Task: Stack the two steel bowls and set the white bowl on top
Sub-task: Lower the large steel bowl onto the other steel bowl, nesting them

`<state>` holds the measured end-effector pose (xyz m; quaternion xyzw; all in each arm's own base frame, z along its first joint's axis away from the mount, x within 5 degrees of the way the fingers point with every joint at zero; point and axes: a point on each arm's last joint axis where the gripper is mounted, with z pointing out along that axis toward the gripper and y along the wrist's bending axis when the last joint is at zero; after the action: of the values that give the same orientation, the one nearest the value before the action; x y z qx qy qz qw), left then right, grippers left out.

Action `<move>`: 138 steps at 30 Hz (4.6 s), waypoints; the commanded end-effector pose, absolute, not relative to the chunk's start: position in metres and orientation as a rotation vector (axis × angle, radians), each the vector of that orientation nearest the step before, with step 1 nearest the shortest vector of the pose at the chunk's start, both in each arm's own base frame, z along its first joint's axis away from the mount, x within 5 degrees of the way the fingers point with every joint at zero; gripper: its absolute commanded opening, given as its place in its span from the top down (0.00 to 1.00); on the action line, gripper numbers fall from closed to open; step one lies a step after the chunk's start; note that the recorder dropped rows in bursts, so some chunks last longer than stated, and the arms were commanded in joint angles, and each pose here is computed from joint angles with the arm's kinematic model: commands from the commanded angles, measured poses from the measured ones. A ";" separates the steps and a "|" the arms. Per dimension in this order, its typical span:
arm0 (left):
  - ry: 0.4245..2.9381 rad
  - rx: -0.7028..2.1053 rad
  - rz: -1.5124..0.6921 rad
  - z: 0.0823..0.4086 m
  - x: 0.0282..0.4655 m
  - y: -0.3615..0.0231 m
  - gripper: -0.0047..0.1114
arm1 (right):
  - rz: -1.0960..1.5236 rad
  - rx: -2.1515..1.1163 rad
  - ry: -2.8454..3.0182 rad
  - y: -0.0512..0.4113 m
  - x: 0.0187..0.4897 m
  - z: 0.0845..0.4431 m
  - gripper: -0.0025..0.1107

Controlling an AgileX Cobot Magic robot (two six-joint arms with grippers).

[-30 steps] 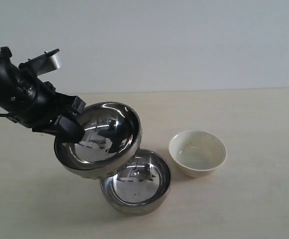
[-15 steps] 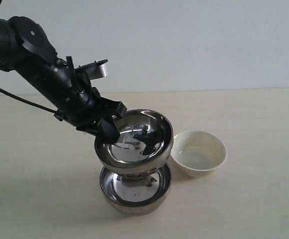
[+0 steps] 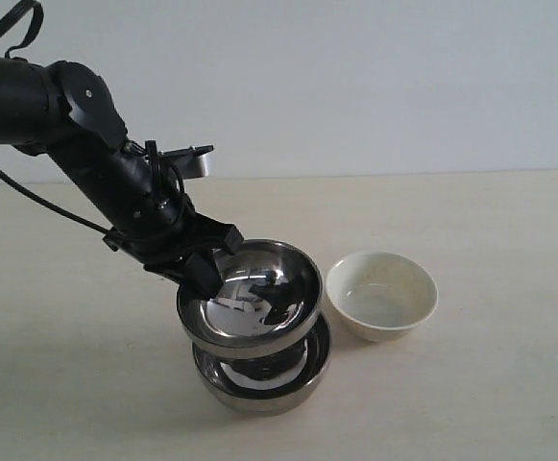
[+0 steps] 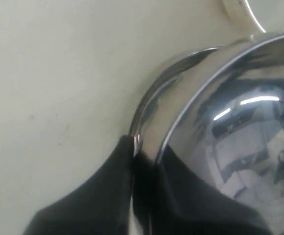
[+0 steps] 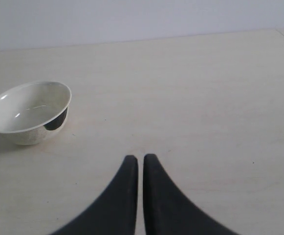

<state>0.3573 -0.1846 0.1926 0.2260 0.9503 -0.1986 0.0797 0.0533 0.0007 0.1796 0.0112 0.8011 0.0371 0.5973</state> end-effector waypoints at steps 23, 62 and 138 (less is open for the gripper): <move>2.838 0.651 -0.606 0.192 0.358 -0.187 0.93 | 0.083 0.026 1.849 0.001 0.053 0.180 0.98; 2.879 0.676 -0.611 0.165 0.361 -0.193 0.93 | 0.083 0.026 1.849 0.001 0.053 0.180 0.98; 2.909 0.627 -0.726 0.211 0.351 -0.165 0.80 | 0.083 0.026 1.849 0.001 0.053 0.180 0.98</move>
<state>0.3514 -0.1639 0.2127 0.2085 0.9479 -0.2372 0.0410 0.0532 0.0007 0.1796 0.0112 0.8006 0.0372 0.5980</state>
